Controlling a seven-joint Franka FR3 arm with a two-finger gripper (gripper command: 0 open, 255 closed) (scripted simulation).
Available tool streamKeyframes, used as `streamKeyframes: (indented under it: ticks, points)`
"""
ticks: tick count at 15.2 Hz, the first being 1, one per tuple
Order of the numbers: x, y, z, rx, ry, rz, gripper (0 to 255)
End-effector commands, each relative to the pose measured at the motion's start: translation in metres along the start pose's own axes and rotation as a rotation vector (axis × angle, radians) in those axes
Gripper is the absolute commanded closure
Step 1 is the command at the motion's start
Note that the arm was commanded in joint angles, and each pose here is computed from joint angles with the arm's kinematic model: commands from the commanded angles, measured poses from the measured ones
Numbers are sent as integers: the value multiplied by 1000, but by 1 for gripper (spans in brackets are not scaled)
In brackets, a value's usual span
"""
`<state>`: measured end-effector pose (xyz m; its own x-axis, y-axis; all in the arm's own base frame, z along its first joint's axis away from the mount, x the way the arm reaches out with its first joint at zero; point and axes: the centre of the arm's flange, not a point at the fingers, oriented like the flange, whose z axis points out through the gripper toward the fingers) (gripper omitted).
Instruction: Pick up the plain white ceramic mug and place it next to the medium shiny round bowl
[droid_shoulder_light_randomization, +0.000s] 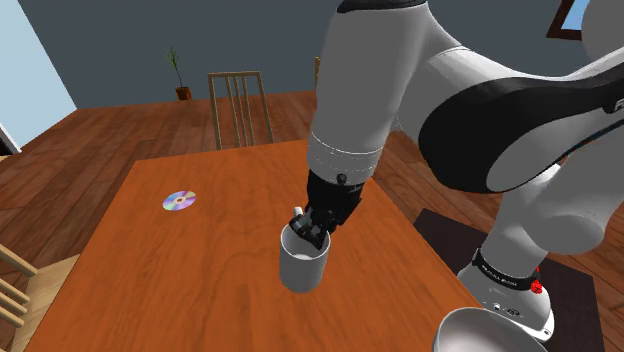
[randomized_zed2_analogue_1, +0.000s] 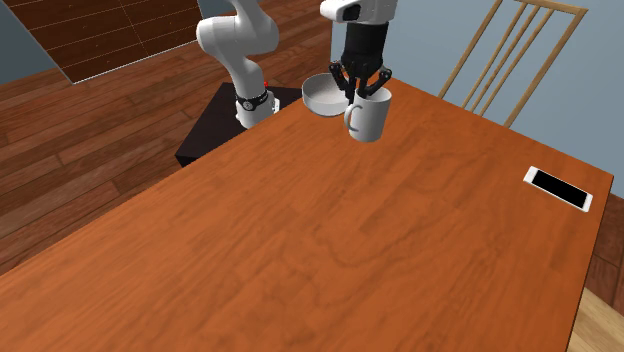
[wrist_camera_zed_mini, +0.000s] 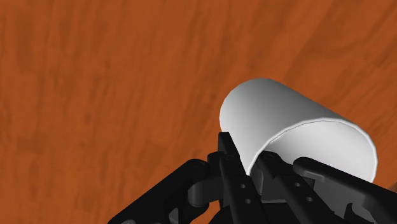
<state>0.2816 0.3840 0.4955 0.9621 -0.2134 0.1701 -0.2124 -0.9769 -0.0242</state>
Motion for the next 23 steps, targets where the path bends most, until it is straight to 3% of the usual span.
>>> streamKeyframes:
  ticks: [1, 7, 23]
  points:
    - [-28, 0, -4, 0, 0, 1, 255]
    - [-113, -2, -19, 0, 0, 1, 255]
    - [-128, 0, 64, 0, 0, 1, 255]
